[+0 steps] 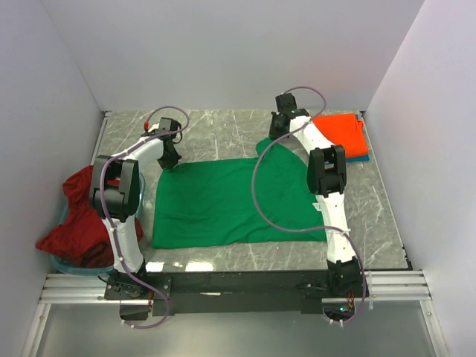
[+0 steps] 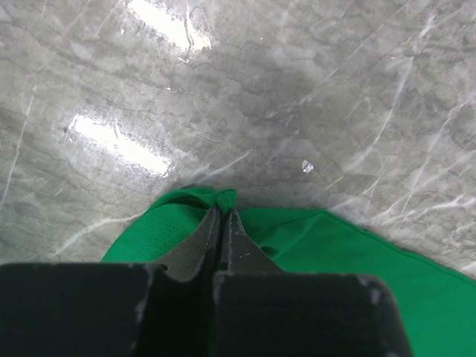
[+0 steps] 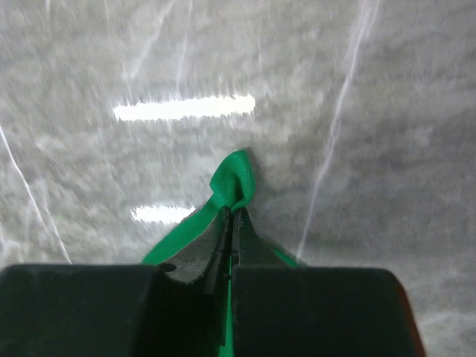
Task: Fold and stack the t-shirts
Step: Fold the tshirt
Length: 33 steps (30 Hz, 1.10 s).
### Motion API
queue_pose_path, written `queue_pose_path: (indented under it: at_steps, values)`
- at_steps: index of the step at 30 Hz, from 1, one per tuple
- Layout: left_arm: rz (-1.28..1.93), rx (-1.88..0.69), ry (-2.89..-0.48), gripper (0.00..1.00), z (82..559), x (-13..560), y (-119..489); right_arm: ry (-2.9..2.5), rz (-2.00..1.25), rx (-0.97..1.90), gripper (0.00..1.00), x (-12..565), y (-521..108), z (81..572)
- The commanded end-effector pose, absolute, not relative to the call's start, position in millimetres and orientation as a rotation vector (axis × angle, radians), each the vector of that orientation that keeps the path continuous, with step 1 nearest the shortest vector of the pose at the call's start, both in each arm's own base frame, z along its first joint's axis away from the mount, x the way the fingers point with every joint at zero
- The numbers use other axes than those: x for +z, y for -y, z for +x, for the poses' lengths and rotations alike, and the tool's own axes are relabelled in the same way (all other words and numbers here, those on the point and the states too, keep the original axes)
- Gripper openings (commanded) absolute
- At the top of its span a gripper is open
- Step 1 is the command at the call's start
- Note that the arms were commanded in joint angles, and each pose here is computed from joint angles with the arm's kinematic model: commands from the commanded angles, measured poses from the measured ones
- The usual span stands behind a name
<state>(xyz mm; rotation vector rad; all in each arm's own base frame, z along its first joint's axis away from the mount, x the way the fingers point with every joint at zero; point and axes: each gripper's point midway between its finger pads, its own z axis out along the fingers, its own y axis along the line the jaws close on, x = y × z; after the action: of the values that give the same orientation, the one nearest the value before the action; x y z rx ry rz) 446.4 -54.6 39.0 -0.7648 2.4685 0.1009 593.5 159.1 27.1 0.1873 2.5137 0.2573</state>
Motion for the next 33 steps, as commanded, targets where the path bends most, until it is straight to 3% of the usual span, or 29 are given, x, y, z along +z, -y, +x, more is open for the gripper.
queue_pose_path:
  at_steps: [1, 5, 12, 33]
  values:
    - [-0.738, 0.038, -2.438, 0.01, 450, 54, 62, -2.434, 0.076, 0.255, 0.0, 71, -160, 590]
    - [-0.745, -0.006, -2.419, 0.01, 445, 60, 65, -2.342, -0.008, 0.297, 0.0, 110, -167, 572]
    - [-0.744, -0.044, -2.401, 0.01, 427, 72, 66, -2.317, -0.084, 0.389, 0.0, 127, -174, 525]
    - [-0.797, -0.051, -2.339, 0.01, 357, 88, 64, -2.305, -0.134, 0.158, 0.0, 145, -151, 364]
